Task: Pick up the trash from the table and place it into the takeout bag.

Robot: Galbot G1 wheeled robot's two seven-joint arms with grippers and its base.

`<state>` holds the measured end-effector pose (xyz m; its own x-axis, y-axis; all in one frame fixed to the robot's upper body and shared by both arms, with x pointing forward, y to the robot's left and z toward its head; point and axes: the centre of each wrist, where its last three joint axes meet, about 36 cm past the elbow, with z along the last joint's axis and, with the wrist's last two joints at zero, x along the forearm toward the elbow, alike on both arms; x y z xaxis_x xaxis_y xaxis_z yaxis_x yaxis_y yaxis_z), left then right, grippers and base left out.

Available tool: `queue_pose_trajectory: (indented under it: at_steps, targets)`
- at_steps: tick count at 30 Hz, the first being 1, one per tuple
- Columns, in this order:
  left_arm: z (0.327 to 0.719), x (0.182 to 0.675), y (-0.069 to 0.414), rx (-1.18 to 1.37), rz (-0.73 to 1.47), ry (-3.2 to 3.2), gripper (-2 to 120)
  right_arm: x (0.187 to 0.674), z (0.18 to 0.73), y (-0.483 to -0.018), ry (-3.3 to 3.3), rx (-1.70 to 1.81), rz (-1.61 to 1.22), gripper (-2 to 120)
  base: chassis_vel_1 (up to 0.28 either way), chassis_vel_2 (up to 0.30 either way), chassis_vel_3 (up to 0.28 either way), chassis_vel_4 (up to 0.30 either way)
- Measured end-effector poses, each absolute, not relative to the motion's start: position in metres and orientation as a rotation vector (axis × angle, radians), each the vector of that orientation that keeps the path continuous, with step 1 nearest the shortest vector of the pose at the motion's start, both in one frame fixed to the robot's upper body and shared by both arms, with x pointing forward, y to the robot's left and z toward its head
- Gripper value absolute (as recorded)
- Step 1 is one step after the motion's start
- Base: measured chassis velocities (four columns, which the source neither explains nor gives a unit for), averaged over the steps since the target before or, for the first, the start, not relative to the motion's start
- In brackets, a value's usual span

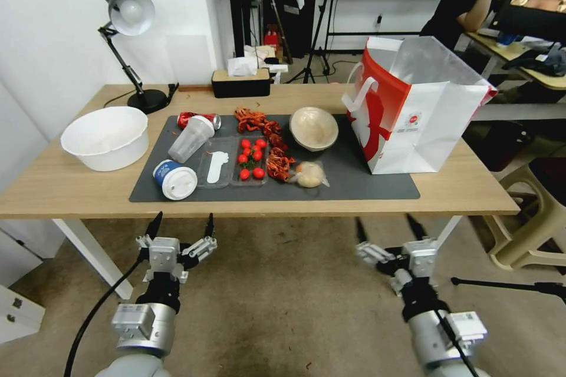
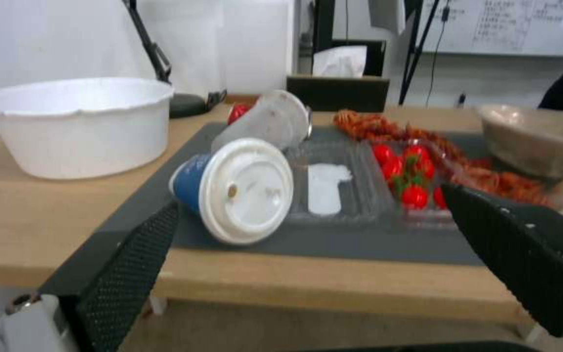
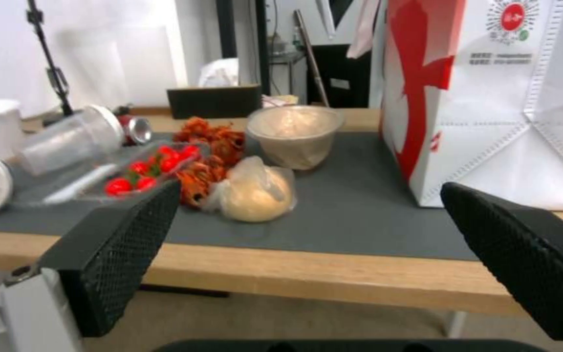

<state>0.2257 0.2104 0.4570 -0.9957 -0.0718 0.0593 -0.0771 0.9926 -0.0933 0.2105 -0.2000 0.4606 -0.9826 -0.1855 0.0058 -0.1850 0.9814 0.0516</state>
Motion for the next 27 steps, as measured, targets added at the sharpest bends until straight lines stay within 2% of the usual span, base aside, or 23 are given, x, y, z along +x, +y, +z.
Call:
queue_pose_trajectory:
  at_steps: [2, 5, 8, 19, 27]
  targets:
    - [0.458, 0.226, 0.210, 0.119, 0.156, -3.081, 100, 0.211, 0.461, -0.200, -3.119, 0.298, -0.095, 100, 0.000, 0.000, 0.000, 0.000]
    - [0.471, 0.223, 0.202, 0.203, 0.318, -3.028, 100, 0.212, 0.460, -0.201, -3.118, 0.300, -0.096, 100, 0.000, 0.000, 0.000, 0.000]
    - [0.472, 0.222, 0.199, 0.223, 0.357, -3.005, 100, 0.213, 0.460, -0.202, -3.117, 0.301, -0.092, 100, 0.000, 0.000, 0.000, 0.000]
    - [0.470, 0.222, 0.199, 0.219, 0.357, -3.000, 100, 0.215, 0.456, -0.205, -3.111, 0.298, -0.084, 100, 0.000, 0.000, 0.000, 0.000]
    - [0.466, 0.221, 0.201, 0.186, 0.314, -3.004, 100, 0.244, 0.454, -0.218, -3.114, 0.371, -0.129, 100, 0.000, 0.000, 0.000, 0.000]
